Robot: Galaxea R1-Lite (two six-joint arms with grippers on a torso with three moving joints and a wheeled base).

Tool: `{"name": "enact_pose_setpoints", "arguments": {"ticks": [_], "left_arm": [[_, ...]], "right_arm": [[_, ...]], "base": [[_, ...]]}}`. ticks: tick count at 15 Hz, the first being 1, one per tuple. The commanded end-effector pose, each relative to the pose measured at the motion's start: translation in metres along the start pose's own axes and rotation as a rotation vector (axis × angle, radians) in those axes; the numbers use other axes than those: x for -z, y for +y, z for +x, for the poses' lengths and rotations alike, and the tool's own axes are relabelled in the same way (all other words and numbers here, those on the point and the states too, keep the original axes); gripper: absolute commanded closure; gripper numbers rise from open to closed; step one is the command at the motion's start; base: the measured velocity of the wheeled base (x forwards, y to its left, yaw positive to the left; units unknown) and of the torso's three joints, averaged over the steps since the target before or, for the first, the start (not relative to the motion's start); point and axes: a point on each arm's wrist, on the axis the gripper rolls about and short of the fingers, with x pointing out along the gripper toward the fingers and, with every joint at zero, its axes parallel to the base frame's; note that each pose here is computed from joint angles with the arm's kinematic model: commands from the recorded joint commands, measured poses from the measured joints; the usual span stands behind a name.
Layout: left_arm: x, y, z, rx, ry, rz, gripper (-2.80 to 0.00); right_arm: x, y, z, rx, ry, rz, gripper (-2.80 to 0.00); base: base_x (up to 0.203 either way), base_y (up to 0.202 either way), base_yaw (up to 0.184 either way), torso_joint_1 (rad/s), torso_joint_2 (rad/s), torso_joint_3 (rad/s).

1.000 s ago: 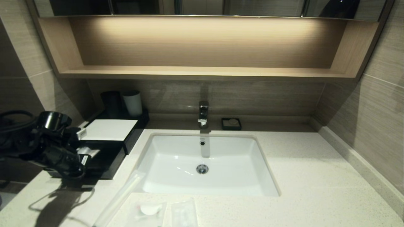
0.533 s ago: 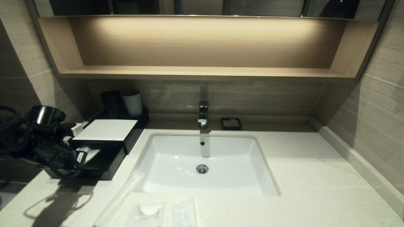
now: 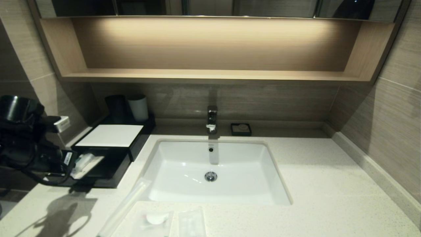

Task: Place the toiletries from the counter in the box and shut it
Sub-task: Open the drawer, then pick up the bathroom toiletry

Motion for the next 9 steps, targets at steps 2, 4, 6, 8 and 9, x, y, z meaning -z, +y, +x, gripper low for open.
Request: {"name": "enact_pose_setpoints", "arguments": {"ticks": [2,4,6,8,9], "left_arm": [[0.013,-0.01,-0.04,0.089,-0.099,0.023,0.0],[0.023,-0.014,-0.054,0.129,-0.125,0.05,0.0],[0.036,-0.02,-0.067,0.178,-0.12,0.106,0.0],[0.055,-0.034,-0.079,0.284,-0.079,0.2,0.0],[0.063,-0.041,-0.082,0.328,-0.044,0.254,0.0]], "right_arm": [[0.0,0.0,0.0,0.0,0.001,0.001,0.0],[0.0,0.0,0.0,0.0,0.001,-0.001,0.0],[0.0,0.0,0.0,0.0,0.001,-0.001,0.0],[0.0,0.0,0.0,0.0,0.001,-0.001,0.0],[0.0,0.0,0.0,0.0,0.001,0.0,0.0]], "base": [[0.0,0.0,0.0,0.0,0.0,0.0],[0.0,0.0,0.0,0.0,0.0,0.0],[0.0,0.0,0.0,0.0,0.0,0.0],[0.0,0.0,0.0,0.0,0.0,0.0],[0.0,0.0,0.0,0.0,0.0,0.0]]}}
